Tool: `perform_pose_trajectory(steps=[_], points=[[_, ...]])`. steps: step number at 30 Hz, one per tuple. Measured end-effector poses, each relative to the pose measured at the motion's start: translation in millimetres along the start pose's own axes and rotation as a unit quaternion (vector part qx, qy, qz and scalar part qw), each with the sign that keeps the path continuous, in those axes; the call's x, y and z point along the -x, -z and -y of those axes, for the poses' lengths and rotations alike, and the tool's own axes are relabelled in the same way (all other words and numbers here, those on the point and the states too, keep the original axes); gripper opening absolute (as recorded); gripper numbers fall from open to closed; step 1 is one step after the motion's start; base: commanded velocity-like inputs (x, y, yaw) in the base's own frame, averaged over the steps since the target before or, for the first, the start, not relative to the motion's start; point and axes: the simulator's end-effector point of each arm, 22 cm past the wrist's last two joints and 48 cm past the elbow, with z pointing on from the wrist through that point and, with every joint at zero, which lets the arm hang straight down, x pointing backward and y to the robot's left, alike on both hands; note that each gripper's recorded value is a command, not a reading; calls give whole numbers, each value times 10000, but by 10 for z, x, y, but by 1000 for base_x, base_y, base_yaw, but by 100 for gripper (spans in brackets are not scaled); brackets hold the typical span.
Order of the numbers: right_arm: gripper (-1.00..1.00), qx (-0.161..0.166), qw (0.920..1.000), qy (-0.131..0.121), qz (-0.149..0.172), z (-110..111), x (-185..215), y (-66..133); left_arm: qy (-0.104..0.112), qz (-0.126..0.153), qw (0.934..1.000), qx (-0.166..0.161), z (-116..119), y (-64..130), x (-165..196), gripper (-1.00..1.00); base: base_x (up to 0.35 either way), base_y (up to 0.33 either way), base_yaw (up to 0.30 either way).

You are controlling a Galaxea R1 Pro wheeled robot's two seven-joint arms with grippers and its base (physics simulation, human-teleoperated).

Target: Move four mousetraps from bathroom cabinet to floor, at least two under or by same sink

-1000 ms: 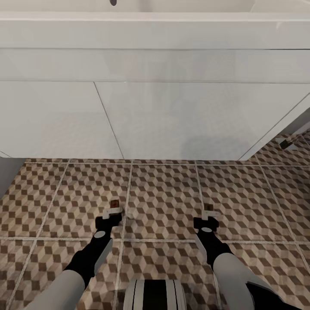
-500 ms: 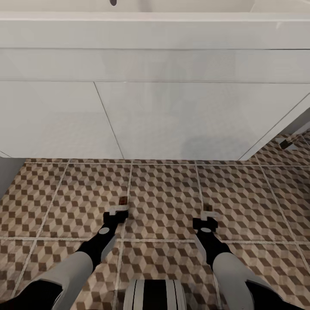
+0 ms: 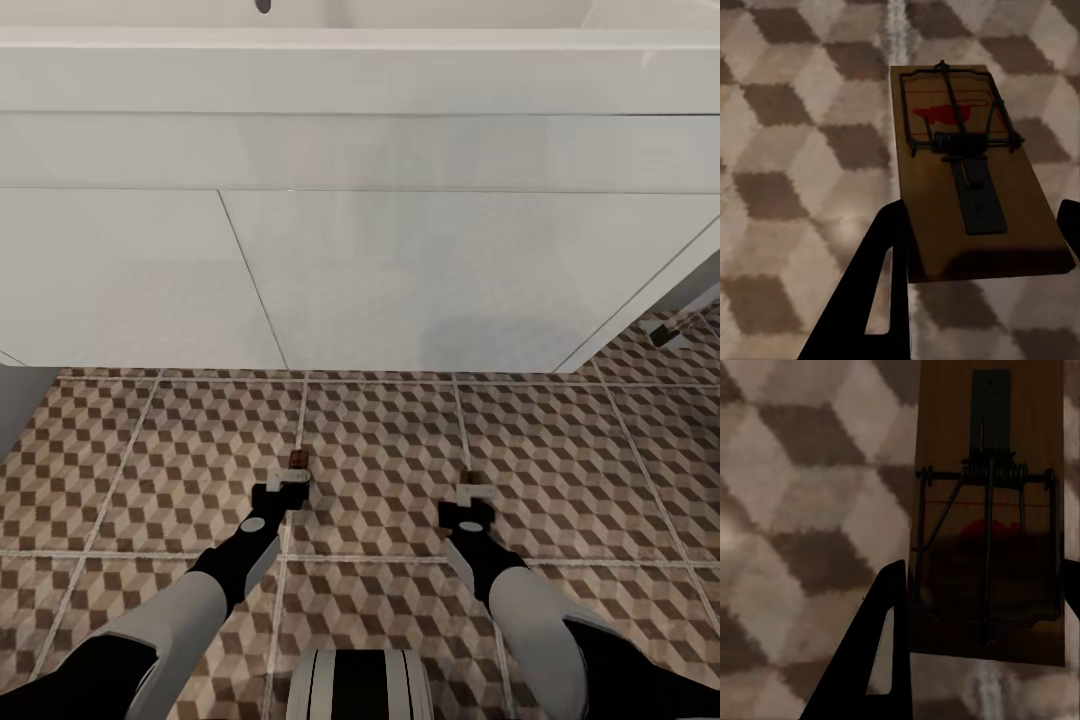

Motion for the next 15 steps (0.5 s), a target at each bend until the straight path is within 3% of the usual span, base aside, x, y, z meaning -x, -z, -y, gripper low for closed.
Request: perform_pose_trajectory(steps=[15], points=[[-100,115,9999,58,38,-74,330,-39,73,-51,9999,50,-45,-2,-30,-100,0,0,0]])
